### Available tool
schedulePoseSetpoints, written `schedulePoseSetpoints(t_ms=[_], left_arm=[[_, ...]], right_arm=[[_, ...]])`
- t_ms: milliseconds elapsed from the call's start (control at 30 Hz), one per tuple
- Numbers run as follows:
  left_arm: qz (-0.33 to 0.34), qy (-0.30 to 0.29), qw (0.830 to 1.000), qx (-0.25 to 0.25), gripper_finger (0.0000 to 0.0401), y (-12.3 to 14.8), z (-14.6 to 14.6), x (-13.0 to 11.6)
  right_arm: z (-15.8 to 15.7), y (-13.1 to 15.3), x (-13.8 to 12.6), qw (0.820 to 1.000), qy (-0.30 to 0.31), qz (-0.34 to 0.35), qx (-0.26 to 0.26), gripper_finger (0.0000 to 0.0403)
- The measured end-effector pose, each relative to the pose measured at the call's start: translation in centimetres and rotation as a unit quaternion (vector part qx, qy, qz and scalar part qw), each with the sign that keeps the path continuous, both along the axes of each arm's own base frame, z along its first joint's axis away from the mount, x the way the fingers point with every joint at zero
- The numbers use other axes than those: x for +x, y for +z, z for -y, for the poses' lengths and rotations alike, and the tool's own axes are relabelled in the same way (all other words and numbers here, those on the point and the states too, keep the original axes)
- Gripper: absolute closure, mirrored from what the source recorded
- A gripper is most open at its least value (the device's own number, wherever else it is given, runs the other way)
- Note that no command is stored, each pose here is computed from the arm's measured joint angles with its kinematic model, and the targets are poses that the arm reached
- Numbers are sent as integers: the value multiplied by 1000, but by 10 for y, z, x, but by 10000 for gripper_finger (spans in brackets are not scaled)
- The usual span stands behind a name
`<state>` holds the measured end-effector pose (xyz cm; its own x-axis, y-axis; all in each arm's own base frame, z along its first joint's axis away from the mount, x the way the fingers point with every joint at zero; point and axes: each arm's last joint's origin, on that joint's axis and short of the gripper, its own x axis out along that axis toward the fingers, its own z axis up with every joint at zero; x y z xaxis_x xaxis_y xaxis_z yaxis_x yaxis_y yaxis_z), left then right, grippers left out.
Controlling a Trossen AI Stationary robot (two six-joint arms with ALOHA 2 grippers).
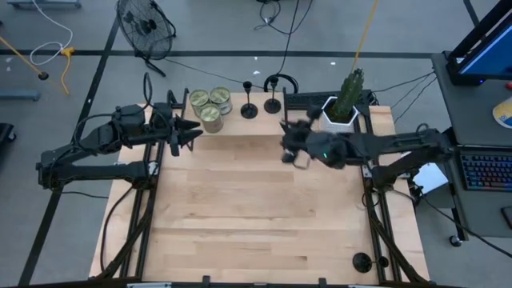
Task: Pick & Place candle stick holders
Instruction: Put the black candle holder on the shelf
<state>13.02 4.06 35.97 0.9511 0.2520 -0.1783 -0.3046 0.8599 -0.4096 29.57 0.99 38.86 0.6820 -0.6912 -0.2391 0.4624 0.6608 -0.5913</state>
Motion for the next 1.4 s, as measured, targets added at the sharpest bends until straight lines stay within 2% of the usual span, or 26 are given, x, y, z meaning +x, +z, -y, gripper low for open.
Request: schedulePoseSetpoints(t_ms=[167, 333, 400, 533, 700, 900, 1000, 1233, 1300, 1400], left_arm=[[-15, -33, 999, 4, 196, -3, 2, 0], [-47, -59, 997, 8, 196, -9, 4, -1], [-63, -58, 996, -1, 196, -12, 4, -2], [-83, -56, 995, -20, 196, -16, 4, -4], [-92, -55, 994, -24, 196, -18, 4, -4], [-95, -57, 994, -18, 196, -18, 4, -4], [-96, -58, 994, -17, 196, -18, 5, -4], [-131, -58, 989, -31, 196, -25, 5, -7], [-142, -59, 988, -35, 196, -27, 6, -8], [-152, -59, 986, -39, 196, -29, 6, -9]], right_arm=[[-33, -10, -31, 996, 30, -49, 61, 397], [-61, -16, -62, 987, 55, -66, 138, 399], [-70, -18, -71, 975, 75, -74, 196, 400], [-85, -26, -85, 939, 104, -122, 304, 402], [-97, -34, -100, 872, 100, -201, 436, 402], [-99, -41, -116, 774, 12, -286, 566, 402], [-99, -42, -124, 725, -36, -321, 608, 402], [-111, -35, -140, 607, -96, -361, 701, 402], [-118, -31, -145, 582, -112, -359, 721, 402], [-131, -26, -155, 555, -134, -347, 744, 403]])
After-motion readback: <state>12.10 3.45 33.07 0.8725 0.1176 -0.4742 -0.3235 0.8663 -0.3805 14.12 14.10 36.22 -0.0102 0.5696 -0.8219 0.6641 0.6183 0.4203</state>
